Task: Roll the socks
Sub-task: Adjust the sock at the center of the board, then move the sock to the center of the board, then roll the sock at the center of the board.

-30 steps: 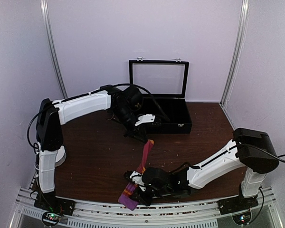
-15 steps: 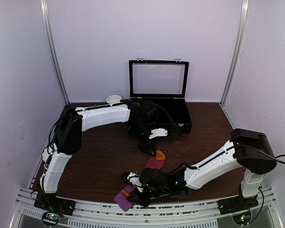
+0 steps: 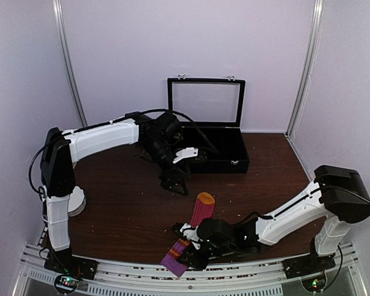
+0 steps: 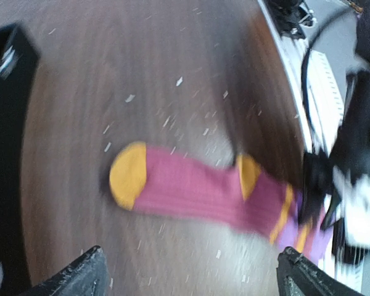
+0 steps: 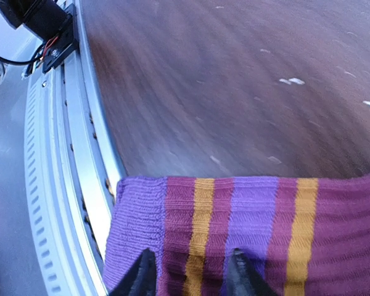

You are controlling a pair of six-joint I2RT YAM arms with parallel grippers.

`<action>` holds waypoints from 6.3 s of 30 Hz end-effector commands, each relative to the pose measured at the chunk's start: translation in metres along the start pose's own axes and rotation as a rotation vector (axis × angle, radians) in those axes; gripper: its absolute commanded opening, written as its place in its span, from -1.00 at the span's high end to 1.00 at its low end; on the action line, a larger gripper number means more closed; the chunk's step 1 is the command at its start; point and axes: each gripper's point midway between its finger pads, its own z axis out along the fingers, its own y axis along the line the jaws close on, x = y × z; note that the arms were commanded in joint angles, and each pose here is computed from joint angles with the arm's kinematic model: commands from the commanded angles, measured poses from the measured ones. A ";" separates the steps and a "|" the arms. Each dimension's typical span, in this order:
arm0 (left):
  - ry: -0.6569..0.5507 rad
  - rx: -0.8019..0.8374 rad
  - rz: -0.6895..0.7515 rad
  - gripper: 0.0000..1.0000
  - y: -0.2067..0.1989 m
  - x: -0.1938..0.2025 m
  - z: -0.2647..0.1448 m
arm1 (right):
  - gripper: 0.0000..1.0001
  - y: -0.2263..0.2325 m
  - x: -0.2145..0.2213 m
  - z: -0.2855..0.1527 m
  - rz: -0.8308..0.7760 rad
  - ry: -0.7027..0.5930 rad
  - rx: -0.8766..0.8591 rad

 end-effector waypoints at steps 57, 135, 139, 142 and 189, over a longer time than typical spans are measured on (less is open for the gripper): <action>0.233 -0.196 0.382 -0.61 -0.018 0.043 0.128 | -0.98 -0.099 0.018 -0.162 0.248 -0.340 0.505; 0.067 -0.011 -0.028 -0.87 -0.114 0.160 -0.036 | 0.82 -0.017 -0.015 0.034 -0.149 0.171 -0.079; 0.126 -0.025 0.083 -0.76 -0.123 0.160 -0.012 | 0.89 -0.014 -0.030 0.030 0.003 0.116 -0.165; 0.138 -0.025 0.144 -0.61 -0.128 0.159 0.001 | 0.90 -0.012 -0.037 0.027 0.102 0.087 -0.218; 0.392 -0.037 0.241 1.00 -0.116 0.169 0.063 | 0.03 -0.053 -0.037 -0.006 0.390 -0.084 -0.164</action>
